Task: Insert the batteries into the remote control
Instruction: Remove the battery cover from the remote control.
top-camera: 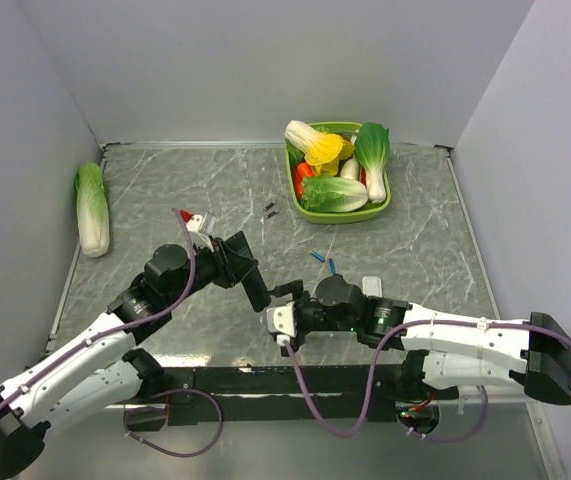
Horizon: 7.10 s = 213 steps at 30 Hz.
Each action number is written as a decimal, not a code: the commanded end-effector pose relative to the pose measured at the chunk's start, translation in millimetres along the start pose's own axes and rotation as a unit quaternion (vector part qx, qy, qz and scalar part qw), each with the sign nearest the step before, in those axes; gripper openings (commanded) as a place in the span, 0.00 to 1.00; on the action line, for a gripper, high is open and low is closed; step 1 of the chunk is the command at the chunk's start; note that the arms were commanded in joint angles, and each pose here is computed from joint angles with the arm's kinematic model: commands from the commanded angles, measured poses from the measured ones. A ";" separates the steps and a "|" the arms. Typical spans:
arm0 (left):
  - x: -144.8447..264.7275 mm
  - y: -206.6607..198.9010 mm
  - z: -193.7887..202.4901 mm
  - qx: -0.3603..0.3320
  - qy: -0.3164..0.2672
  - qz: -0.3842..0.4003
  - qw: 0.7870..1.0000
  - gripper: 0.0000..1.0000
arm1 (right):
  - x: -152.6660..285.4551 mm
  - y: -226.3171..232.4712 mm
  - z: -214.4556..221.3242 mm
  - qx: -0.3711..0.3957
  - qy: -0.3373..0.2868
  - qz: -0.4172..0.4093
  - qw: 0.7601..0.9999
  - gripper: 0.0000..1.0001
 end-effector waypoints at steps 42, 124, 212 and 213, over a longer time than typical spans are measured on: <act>8.0 -38.9 -12.4 0.058 0.024 0.034 0.997 0.01 | -11.5 -23.6 -11.2 0.086 0.032 0.034 0.995 0.90; 4.2 1.7 -20.6 0.078 0.001 -0.022 0.997 0.01 | -26.4 -47.2 -4.0 0.086 0.036 0.038 0.995 0.98; 1.4 3.1 -38.5 0.112 -0.035 0.012 0.993 0.01 | -54.5 36.0 28.9 0.011 0.044 -0.179 0.983 0.18; 1.8 3.1 -39.7 0.106 -0.038 0.013 0.994 0.01 | -54.7 36.4 28.6 0.010 0.043 -0.180 0.983 0.17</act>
Point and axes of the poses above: each gripper's point midway between its finger pads, its own x axis back along the fingers, its own y axis along the line the jaws close on, z = x × y, the point moved 1 cm from there along x, back along the fingers, and after that the axes turned 13 degrees about x, right-handed, at the moved point
